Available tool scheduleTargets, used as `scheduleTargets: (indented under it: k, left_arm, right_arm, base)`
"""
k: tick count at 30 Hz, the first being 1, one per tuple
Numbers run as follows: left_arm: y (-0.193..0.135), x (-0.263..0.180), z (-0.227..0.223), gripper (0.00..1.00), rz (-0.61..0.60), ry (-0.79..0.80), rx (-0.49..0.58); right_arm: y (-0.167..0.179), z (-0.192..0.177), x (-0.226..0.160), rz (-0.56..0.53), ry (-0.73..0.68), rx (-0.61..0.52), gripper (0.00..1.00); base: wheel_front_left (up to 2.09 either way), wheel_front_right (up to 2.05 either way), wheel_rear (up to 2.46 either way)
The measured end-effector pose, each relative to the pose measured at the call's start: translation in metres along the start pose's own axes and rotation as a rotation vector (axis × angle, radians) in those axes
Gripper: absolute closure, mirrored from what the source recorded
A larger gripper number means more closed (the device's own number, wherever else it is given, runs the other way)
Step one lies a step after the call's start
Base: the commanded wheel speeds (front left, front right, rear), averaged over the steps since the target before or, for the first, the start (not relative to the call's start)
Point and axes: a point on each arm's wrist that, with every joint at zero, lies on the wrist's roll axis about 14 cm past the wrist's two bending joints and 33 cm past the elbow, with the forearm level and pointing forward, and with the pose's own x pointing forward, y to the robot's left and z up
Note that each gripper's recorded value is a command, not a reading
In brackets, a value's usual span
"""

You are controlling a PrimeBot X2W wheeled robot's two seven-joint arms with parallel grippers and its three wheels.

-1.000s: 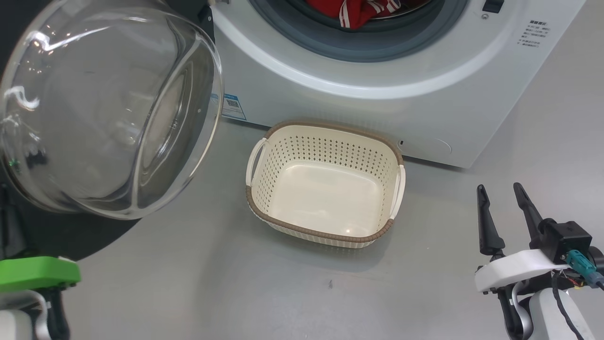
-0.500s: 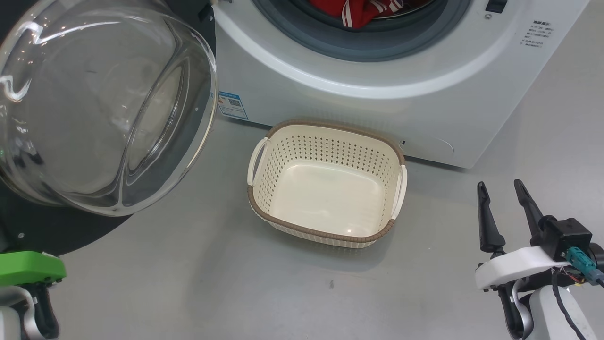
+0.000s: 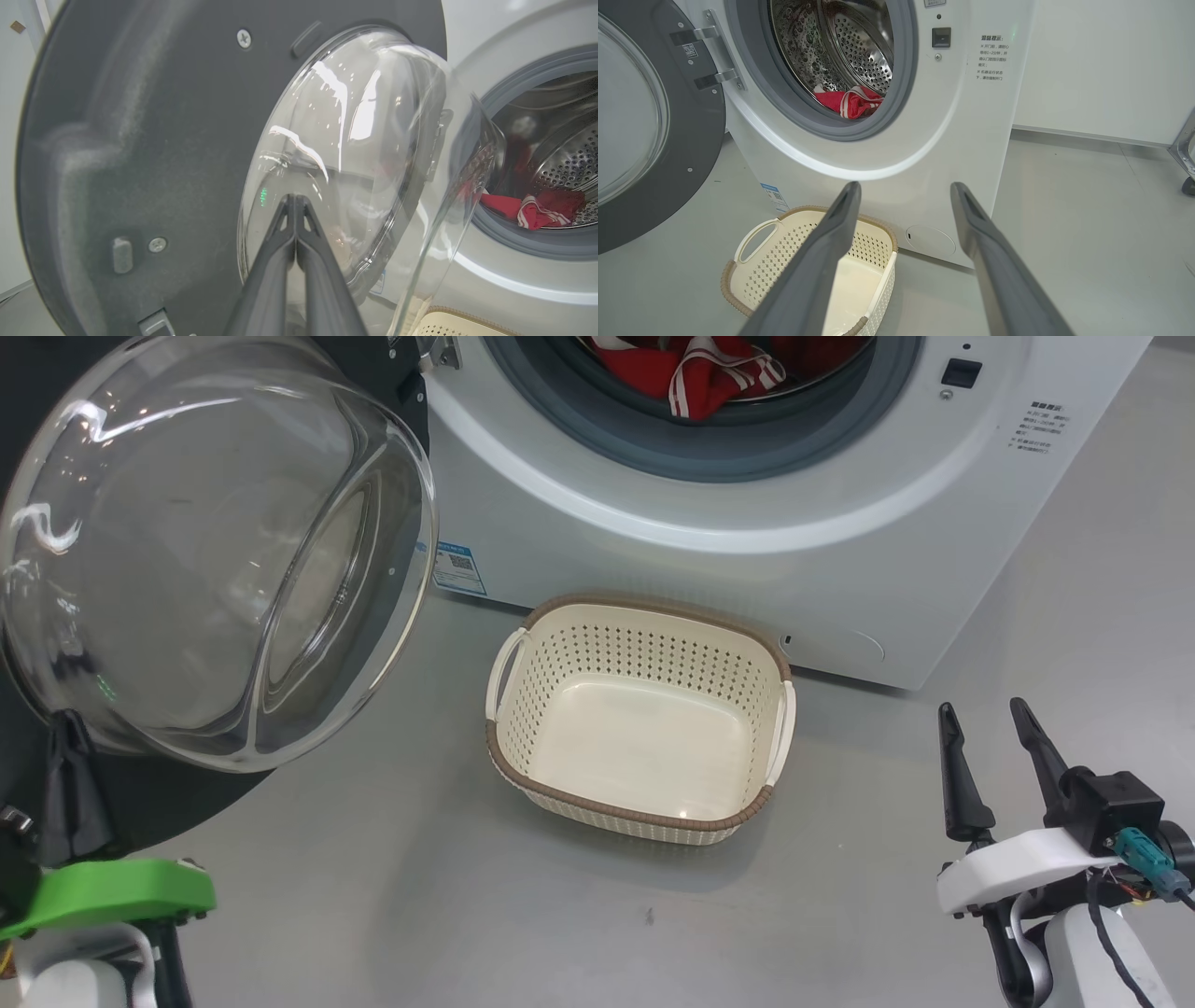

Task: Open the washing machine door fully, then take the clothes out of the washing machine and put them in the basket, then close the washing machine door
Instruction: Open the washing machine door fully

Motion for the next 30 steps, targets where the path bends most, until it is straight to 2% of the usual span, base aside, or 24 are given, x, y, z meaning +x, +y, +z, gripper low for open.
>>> scheduleTargets:
  k: [3, 9, 19, 22, 23, 24, 25, 30]
  left_arm:
    - [-0.011, -0.011, -0.002, 1.00, -0.025, 0.004, -0.021]
    - [-0.010, -0.026, -0.005, 1.00, -0.034, 0.015, -0.028]
    - [-0.036, -0.058, -0.022, 0.99, -0.138, 0.078, -0.044]
    - [-0.052, -0.062, -0.022, 0.46, -0.192, 0.081, -0.059]
    - [-0.057, -0.063, -0.021, 0.24, -0.207, 0.078, -0.065]
    - [-0.062, -0.064, -0.021, 0.09, -0.223, 0.077, -0.069]
    - [-0.068, -0.066, -0.021, 0.00, -0.243, 0.078, -0.071]
    - [-0.091, -0.073, -0.024, 0.00, -0.323, 0.090, -0.085]
  right_arm:
    - [0.000, 0.004, -0.001, -0.003, -0.008, -0.003, 0.00]
    - [0.004, 0.008, -0.003, 0.004, -0.018, -0.005, 0.00]
    - [0.010, 0.013, -0.011, 0.015, -0.026, -0.012, 0.00]
    - [0.008, 0.013, -0.015, 0.010, -0.026, -0.013, 0.00]
    - [0.008, 0.012, -0.017, 0.007, -0.024, -0.011, 0.00]
    - [0.007, 0.012, -0.019, 0.004, -0.022, -0.007, 0.00]
    - [0.007, 0.012, -0.021, 0.003, -0.022, -0.006, 0.00]
    - [0.005, 0.016, -0.027, -0.007, -0.033, -0.002, 0.00]
  base:
    - [0.00, 0.00, 0.00]
    - [0.00, 0.00, 0.00]
    - [0.00, 0.00, 0.00]
    - [0.00, 0.00, 0.00]
    - [0.00, 0.00, 0.00]
    - [0.00, 0.00, 0.00]
    - [0.00, 0.00, 0.00]
    - [0.00, 0.00, 0.00]
